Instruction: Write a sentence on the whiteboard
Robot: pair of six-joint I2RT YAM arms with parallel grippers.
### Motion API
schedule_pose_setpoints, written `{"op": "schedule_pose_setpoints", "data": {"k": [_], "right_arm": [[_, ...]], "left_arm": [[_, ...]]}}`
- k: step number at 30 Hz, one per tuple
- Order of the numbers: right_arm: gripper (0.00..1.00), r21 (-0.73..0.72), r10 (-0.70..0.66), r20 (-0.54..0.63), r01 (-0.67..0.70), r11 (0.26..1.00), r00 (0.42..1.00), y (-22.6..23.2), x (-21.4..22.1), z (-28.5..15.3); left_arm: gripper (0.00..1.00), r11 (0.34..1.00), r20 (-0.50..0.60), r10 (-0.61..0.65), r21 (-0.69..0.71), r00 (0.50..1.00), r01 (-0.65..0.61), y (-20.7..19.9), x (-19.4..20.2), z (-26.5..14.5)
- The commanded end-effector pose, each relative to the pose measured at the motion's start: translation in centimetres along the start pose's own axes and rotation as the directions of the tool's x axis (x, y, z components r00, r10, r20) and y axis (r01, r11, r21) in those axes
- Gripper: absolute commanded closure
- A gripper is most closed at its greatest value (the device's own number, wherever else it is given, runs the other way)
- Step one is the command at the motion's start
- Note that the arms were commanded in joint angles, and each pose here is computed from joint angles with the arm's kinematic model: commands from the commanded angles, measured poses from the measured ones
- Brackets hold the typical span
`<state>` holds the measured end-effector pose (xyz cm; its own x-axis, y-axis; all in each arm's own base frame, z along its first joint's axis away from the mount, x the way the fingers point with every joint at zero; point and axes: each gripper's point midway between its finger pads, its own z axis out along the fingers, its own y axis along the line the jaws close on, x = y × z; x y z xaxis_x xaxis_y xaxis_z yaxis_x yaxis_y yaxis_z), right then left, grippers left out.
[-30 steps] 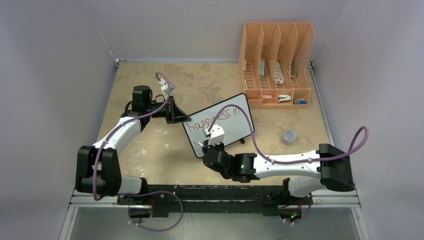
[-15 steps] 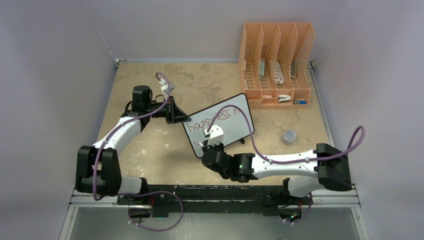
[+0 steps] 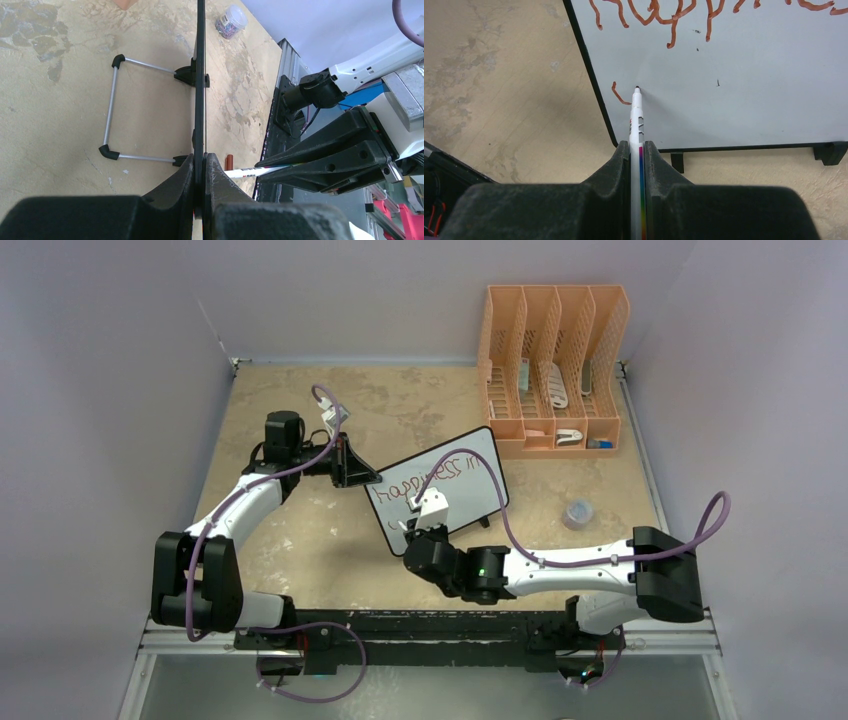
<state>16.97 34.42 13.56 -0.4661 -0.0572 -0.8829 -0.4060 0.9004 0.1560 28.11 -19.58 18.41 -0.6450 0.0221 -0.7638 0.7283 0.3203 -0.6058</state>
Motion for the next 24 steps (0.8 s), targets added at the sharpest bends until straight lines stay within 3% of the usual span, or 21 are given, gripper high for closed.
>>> {"op": "schedule_pose_setpoints", "data": {"k": [1, 24], "right_arm": [[1.0, -0.008, 0.06, 0.085, -0.059, 0.998, 0.995, 0.9, -3.4, -0.2], [1.0, 0.001, 0.03, -0.01, -0.03, 1.0, 0.999, 0.8, -0.9, 0.6]], "left_arm": [[1.0, 0.998, -0.027, -0.014, -0.06, 1.0, 0.013, 1.4, 0.9, 0.4], [1.0, 0.998, -0.026, -0.012, -0.059, 1.0, 0.011, 1.3, 0.9, 0.4]]}}
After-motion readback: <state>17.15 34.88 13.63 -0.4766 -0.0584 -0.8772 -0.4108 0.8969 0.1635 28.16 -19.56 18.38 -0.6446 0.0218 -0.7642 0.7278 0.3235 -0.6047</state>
